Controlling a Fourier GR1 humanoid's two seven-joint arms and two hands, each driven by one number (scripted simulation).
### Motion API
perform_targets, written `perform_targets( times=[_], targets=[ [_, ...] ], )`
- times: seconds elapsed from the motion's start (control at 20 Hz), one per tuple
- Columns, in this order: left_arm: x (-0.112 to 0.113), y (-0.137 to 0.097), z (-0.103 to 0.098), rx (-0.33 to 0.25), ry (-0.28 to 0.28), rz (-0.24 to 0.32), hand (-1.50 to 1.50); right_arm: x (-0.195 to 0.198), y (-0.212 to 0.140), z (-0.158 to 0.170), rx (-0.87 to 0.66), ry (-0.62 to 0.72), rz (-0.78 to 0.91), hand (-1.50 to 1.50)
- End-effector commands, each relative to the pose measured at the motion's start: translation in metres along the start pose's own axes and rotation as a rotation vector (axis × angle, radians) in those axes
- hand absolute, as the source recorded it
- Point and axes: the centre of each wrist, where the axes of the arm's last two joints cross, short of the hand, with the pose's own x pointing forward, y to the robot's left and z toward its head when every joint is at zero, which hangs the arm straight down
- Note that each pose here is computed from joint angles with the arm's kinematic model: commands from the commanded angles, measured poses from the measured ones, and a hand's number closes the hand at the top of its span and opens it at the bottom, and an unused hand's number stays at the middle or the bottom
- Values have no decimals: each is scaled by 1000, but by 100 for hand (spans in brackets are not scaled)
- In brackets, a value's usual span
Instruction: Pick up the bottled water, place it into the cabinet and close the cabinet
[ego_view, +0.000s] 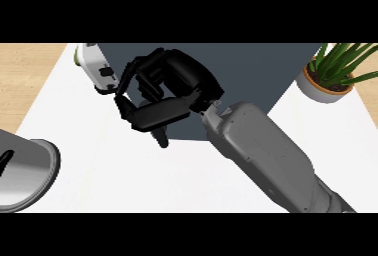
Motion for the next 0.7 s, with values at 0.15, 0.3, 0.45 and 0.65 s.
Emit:
perform_targets(
  times=[0.15,0.3,0.45,0.65],
  targets=[
    [5,1,-2,-20,3,9,-150,5,-60,8,-258,-26,59,150],
    [5,-8,-6,-21,-7,25,-150,12,-75,11,-294,-61,97,-150],
    [7,-11,-9,-35,-12,28,-150,5,-81,14,-287,-50,110,-150],
    [8,-10,-12,-31,4,10,-150,5,-73,9,-292,-53,111,-150]
  ],
)
